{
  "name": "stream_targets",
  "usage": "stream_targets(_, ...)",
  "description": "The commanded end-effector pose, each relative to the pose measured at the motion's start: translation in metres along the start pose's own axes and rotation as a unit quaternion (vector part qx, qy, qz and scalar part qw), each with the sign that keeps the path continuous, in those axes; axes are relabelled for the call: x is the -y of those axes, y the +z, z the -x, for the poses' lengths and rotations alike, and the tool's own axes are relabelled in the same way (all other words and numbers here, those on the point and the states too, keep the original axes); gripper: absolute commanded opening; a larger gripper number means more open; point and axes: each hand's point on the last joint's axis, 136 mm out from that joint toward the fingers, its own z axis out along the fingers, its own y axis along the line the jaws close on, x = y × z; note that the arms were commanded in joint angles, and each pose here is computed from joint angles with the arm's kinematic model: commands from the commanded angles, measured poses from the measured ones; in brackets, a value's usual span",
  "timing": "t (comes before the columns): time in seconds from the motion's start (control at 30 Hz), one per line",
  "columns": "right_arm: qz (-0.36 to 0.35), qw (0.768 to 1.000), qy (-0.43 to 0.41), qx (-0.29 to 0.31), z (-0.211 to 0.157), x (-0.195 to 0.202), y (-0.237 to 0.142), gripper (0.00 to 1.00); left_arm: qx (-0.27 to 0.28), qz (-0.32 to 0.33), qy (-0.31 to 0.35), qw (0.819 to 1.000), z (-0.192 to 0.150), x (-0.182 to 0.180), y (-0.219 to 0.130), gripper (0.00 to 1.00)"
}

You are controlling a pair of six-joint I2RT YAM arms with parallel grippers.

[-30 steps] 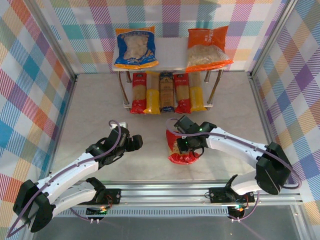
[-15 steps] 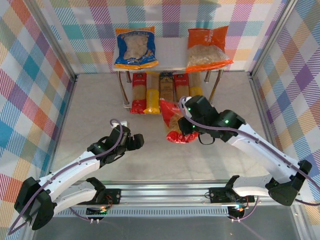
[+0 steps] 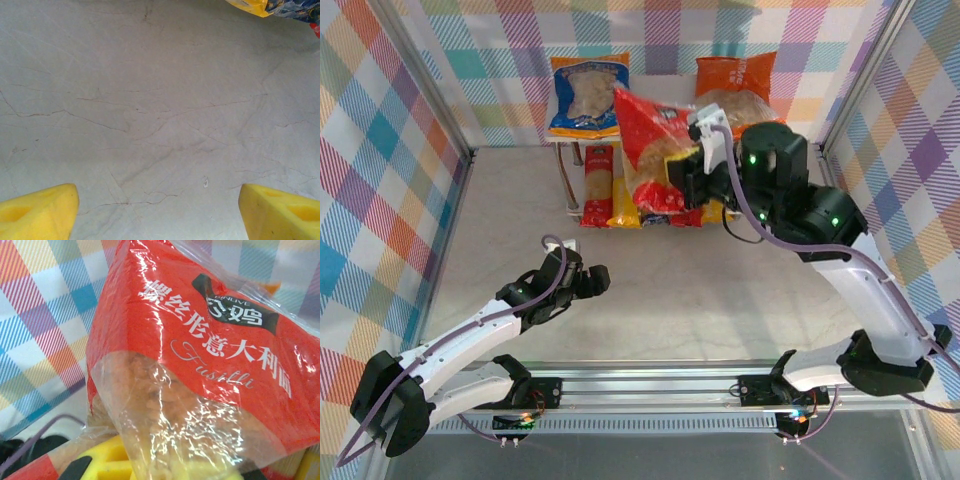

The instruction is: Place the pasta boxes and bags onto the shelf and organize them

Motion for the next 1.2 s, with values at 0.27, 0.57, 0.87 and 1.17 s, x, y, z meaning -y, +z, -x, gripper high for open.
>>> stream_targets(0.27, -0.100, 0.973, -0.130, 0.160, 0.117, 0.040, 0.054, 0.00, 0.025, -0.004, -0.001, 1.000, 0.013, 0.001, -0.012, 0.83)
stream_targets(0.57, -0.169, 0.962, -0.124, 0.174, 0.127, 0.101, 0.088, 0.00, 0.026, 0.007, 0.003, 1.000, 0.012, -0.006, -0.015, 0.84)
stream_targets(0.87, -0.177, 0.966, -0.119, 0.147, 0.104, 0.142, 0.128, 0.00, 0.028, 0.012, 0.001, 1.000, 0.013, -0.010, -0.016, 0.84)
stream_targets(1.17, -0.202, 0.964, -0.128, 0.115, 0.078, 0.170, 0.159, 0.00, 0.028, 0.019, -0.001, 0.999, 0.012, -0.014, -0.016, 0.84)
